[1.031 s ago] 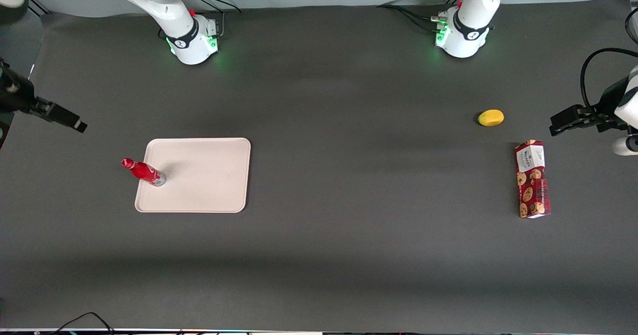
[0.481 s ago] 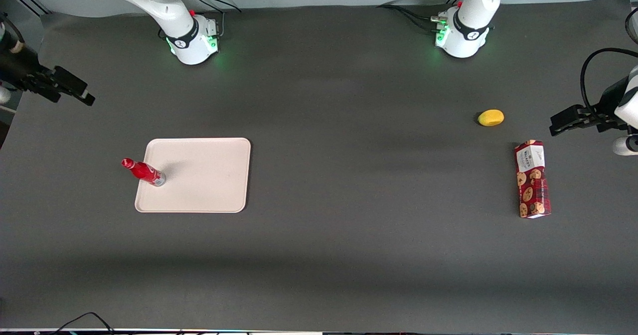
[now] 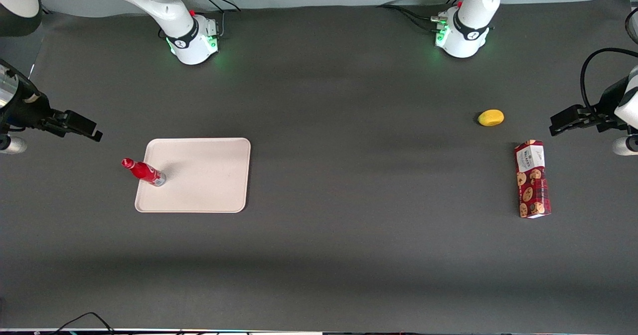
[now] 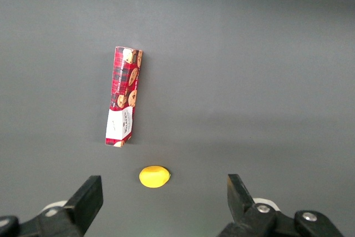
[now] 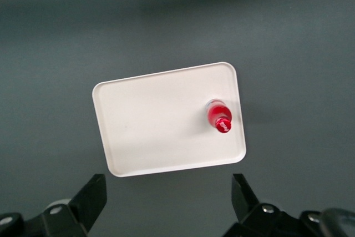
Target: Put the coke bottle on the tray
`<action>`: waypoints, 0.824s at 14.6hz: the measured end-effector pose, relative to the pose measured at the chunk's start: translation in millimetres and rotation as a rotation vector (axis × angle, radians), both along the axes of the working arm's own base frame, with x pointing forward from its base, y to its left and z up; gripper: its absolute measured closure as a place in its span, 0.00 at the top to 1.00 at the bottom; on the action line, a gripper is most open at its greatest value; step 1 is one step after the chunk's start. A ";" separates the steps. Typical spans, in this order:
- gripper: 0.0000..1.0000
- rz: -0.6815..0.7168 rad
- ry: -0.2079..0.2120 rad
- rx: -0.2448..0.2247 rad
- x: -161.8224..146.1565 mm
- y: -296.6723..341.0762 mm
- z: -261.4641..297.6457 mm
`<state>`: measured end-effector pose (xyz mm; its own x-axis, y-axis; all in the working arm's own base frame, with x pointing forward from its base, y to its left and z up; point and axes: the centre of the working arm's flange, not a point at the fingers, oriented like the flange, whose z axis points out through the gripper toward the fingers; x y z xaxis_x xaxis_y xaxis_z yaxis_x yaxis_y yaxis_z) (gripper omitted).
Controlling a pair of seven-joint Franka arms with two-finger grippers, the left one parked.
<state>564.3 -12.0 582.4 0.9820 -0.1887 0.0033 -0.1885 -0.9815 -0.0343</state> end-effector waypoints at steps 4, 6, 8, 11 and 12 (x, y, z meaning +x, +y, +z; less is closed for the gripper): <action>1.00 -0.007 0.011 -0.090 4.5 27.2 -7.6; 1.00 -0.012 0.013 -0.091 5.1 25.5 -8.5; 1.00 -0.029 0.014 -0.062 5.0 17.7 -7.8; 1.00 -0.051 0.014 -0.032 0.5 3.8 -2.0; 1.00 -0.056 0.013 -0.030 -2.1 1.4 1.6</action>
